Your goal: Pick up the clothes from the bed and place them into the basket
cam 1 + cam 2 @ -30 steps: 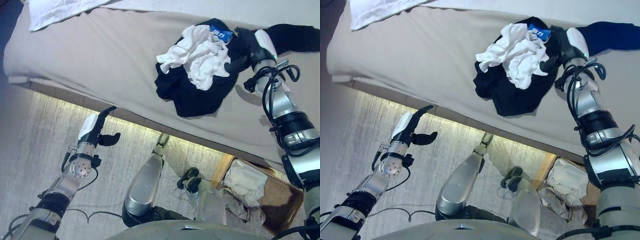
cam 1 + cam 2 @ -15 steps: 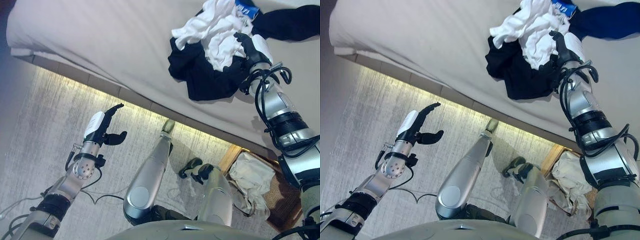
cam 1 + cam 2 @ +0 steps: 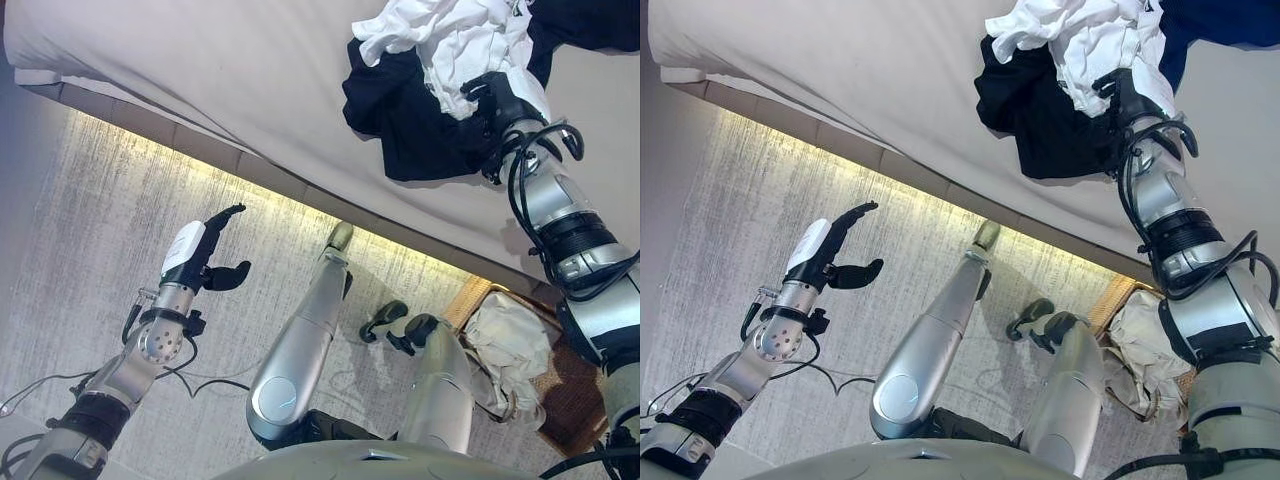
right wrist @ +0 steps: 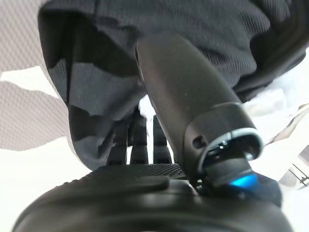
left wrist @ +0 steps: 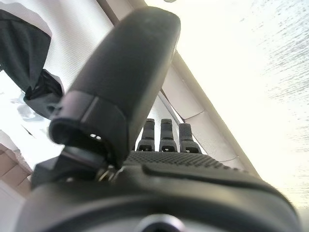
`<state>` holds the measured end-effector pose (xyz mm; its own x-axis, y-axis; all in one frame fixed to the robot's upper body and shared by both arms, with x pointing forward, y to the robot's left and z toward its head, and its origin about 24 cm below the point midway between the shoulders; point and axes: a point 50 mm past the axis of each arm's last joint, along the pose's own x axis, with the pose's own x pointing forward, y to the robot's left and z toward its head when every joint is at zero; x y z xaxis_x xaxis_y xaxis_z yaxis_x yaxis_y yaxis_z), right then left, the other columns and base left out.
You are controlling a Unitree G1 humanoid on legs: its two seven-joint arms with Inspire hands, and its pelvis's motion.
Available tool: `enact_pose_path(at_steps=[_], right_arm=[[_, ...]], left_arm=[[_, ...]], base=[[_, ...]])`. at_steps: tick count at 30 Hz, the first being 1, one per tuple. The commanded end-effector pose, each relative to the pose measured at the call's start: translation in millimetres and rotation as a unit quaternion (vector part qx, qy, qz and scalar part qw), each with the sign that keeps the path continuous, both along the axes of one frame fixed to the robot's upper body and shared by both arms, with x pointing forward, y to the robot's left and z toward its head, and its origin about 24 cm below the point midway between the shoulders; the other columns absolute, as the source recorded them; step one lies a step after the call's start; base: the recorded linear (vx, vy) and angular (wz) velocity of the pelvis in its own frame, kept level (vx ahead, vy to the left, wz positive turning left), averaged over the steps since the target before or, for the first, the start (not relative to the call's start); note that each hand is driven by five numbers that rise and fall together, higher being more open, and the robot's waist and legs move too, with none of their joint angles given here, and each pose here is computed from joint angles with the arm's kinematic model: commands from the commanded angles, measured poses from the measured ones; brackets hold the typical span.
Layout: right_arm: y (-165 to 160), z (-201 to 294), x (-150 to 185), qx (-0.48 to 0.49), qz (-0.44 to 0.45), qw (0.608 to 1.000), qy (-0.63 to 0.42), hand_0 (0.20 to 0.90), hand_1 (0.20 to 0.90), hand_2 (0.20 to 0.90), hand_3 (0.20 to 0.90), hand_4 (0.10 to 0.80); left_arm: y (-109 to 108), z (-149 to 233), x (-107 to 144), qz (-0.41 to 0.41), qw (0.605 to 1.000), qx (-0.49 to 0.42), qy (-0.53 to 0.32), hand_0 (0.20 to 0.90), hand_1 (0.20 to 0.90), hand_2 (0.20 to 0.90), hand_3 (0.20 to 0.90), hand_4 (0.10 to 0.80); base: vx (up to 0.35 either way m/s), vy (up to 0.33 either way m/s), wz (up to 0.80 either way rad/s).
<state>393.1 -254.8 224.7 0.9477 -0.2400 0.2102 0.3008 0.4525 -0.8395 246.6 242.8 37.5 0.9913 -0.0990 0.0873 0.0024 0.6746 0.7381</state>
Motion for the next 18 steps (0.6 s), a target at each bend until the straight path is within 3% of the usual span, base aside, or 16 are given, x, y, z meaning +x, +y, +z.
enact_pose_path(at_steps=[1,5,6,8,18], right_arm=[[-14,64,-10,-0.055,-0.022,0.993,-0.102,0.568,0.568,0.568,0.513,0.413],[-16,73,-11,-0.050,-0.026,0.992,-0.115,0.559,0.559,0.559,0.502,0.402],[-16,76,-12,-0.049,-0.025,0.992,-0.117,0.526,0.526,0.526,0.464,0.364],[-16,77,-12,-0.051,-0.024,0.991,-0.118,0.307,0.307,0.307,0.208,0.108],[-19,76,-12,-0.052,-0.026,0.992,-0.111,0.300,0.300,0.300,0.200,0.100]], left_arm=[[-1,30,-3,-0.016,0.996,-0.028,-0.088,0.900,0.900,0.900,0.900,0.800],[0,31,-4,-0.015,0.996,-0.027,-0.089,0.900,0.900,0.900,0.900,0.800],[1,31,-5,-0.014,0.996,-0.027,-0.088,0.900,0.900,0.900,0.900,0.800],[2,30,-5,-0.014,0.996,-0.026,-0.086,0.900,0.900,0.900,0.900,0.800],[0,27,-8,-0.018,0.996,-0.024,-0.081,0.900,0.900,0.900,0.900,0.800]], base=[[0.000,0.000,0.00],[0.000,0.000,0.00],[0.000,0.000,0.00],[-0.007,0.033,0.01],[0.001,0.008,0.00]])
